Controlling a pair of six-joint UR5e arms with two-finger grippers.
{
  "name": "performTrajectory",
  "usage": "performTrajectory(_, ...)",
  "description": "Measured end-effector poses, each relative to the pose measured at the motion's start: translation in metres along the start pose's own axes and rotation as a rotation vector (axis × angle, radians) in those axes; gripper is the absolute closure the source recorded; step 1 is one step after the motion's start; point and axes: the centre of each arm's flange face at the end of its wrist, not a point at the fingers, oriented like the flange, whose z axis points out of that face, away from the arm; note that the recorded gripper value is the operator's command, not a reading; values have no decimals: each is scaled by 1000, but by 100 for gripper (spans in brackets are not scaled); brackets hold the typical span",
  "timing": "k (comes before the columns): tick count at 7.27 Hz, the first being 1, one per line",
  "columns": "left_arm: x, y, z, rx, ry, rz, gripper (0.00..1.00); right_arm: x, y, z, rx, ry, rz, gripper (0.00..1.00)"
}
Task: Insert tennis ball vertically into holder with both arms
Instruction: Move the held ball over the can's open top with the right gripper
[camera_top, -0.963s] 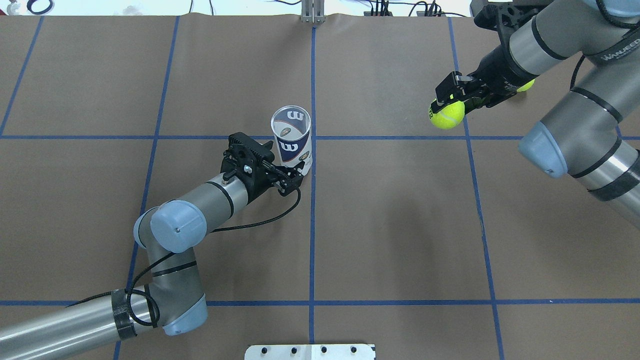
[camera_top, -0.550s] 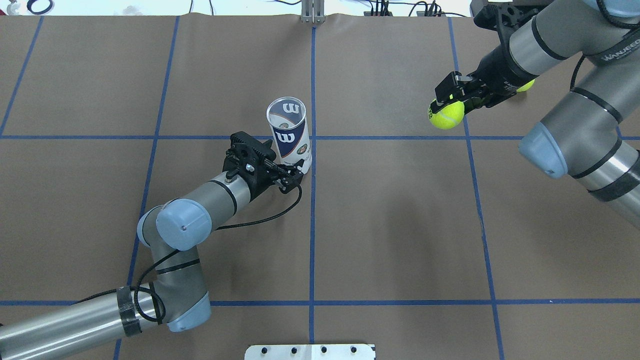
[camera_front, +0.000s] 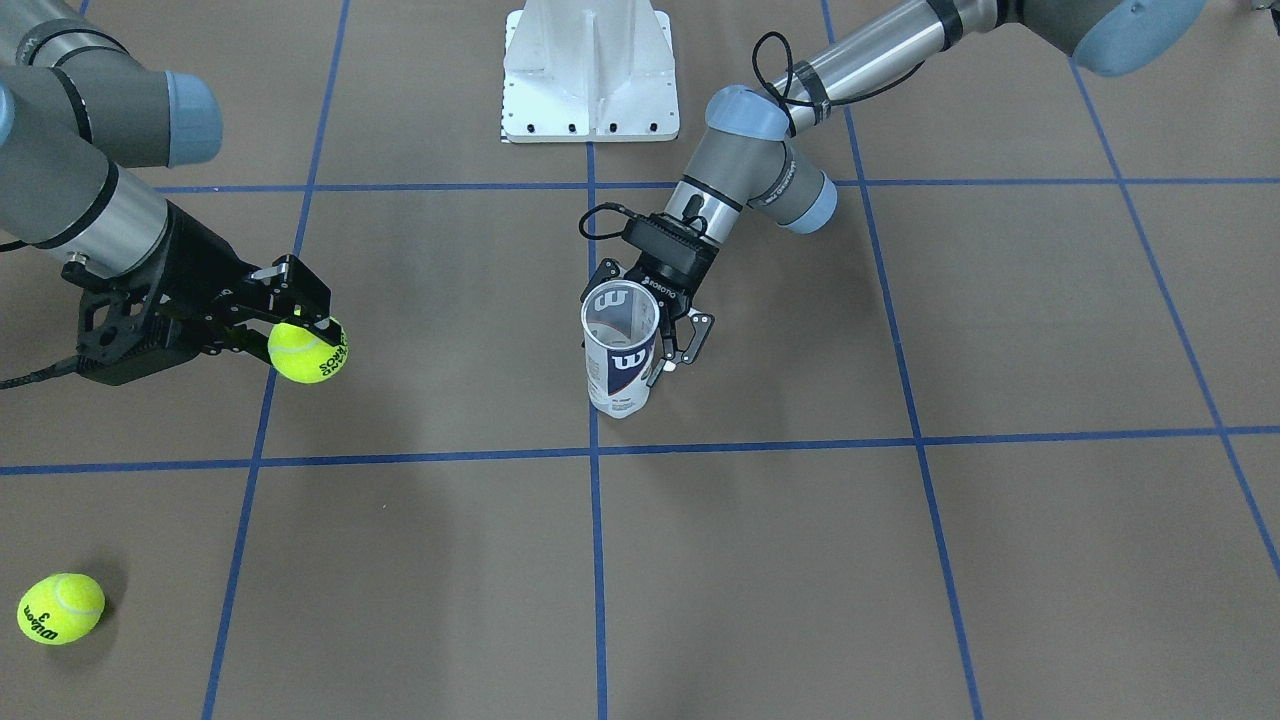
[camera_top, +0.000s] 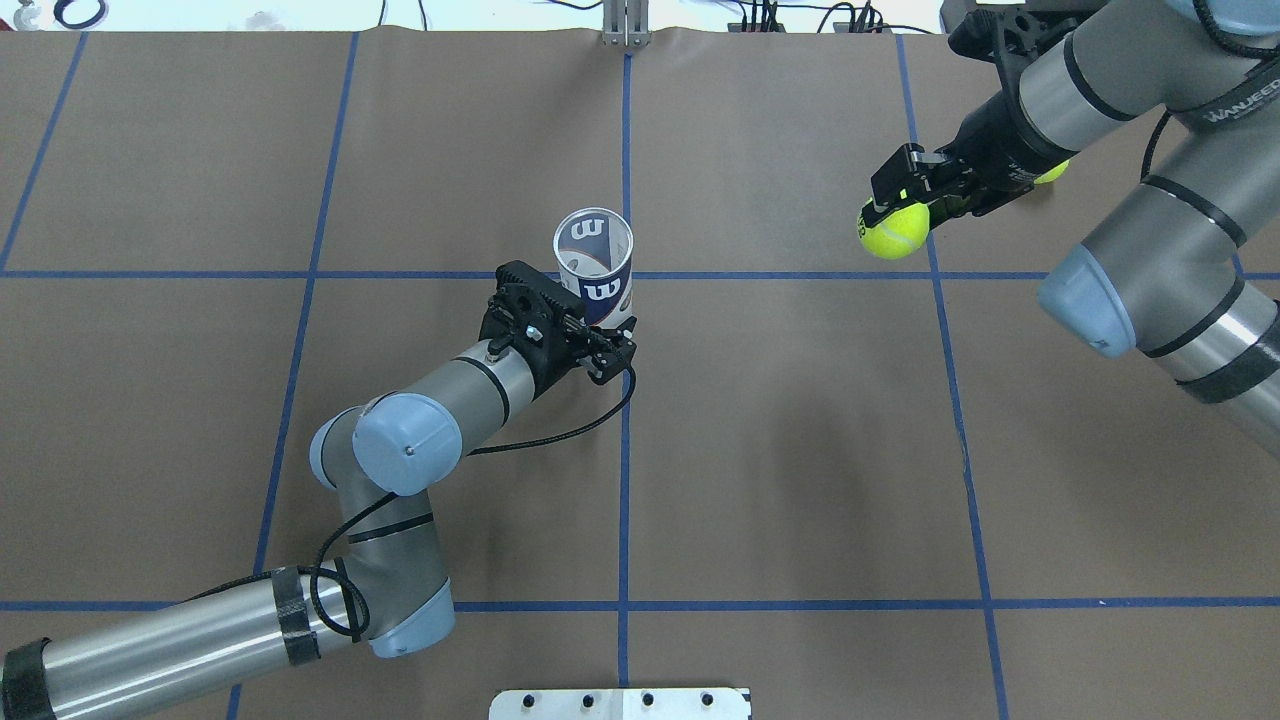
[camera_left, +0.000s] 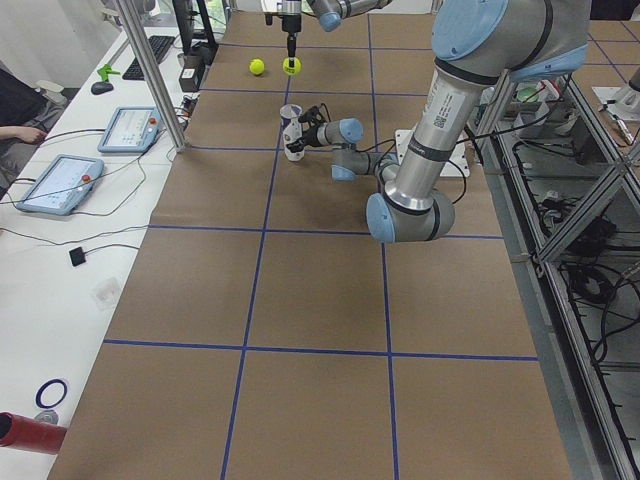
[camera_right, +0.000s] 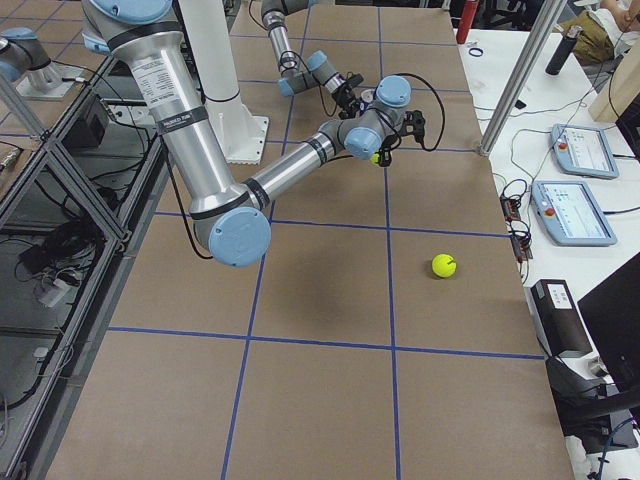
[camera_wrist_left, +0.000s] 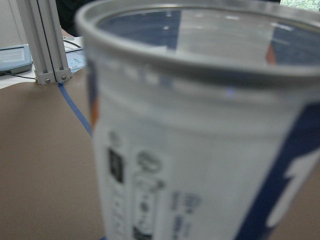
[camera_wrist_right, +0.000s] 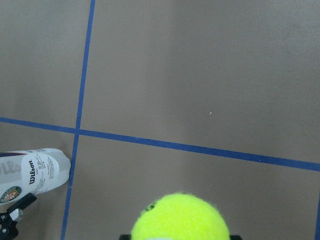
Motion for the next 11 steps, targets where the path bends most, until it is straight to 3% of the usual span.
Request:
performTrajectory(8,3,-1,12,-7,-11,5,7,-18,3,-10,10,-26,4,100)
performTrajectory(11,2,-2,15,-7,-16,6,9,-53,1,-23,26,-65,19,100)
